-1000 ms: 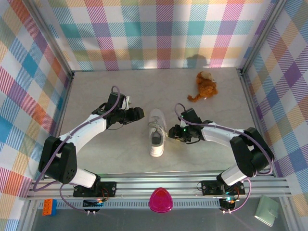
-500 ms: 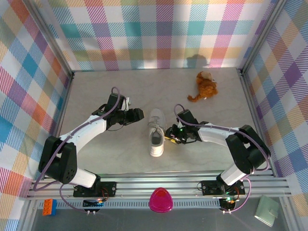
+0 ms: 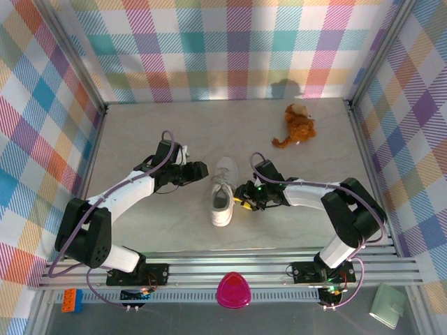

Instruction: Tie the shoes

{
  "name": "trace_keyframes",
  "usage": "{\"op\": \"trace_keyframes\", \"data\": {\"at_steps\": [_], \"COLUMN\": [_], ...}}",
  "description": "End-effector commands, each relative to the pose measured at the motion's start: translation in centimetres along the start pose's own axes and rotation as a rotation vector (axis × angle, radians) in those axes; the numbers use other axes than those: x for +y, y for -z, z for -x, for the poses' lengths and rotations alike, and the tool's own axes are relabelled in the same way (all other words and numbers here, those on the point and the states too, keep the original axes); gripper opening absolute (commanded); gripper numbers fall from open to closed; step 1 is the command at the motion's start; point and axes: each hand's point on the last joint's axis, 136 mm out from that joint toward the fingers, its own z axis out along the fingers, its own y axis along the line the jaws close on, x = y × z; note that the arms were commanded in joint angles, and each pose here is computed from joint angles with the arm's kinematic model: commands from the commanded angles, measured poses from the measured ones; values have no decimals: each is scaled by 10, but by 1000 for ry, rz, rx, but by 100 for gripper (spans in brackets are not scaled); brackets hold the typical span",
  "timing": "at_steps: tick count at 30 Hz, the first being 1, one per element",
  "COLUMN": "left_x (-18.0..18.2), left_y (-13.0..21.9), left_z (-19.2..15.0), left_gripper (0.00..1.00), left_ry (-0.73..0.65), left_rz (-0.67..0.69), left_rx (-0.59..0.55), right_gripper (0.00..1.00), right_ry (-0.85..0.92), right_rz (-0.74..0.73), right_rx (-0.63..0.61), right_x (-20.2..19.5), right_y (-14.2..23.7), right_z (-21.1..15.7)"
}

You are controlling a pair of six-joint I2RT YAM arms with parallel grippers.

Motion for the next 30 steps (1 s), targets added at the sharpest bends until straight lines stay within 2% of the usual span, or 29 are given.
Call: {"op": "trace_keyframes", "data": {"at_steps": [1, 6, 11, 17, 23, 27, 29, 30], "left_x": [-3, 4, 12, 18, 17, 16, 15, 15], "left_y": [5, 0, -13, -17, -21, -21, -19, -17], "left_z": [4, 0, -10, -23, -35, -39, -38, -37], "left_gripper": [58, 56, 51, 45, 42, 41, 40, 40], "left_ry": [20, 53, 154, 181, 195, 195, 189, 178], "left_rz": [-33, -34, -73, -46, -39, -36, -32, -23], "left_rx": [-27, -32, -44, -69, -76, -83, -86, -91], "right_gripper": [41, 37, 34, 33, 20, 7, 0, 0], "right_ry": [-7, 3, 3, -27, -77, -117, -110, -101], "right_rz": [95, 131, 170, 215, 268, 304, 293, 272], "right_rx": [1, 5, 12, 30, 25, 8, -14, -29], "right_x": [22, 37, 53, 71, 85, 90, 87, 83], "right_y": [-7, -13, -17, -24, -29, -28, -25, -22], "right_z": [2, 4, 7, 7, 12, 16, 17, 17]}}
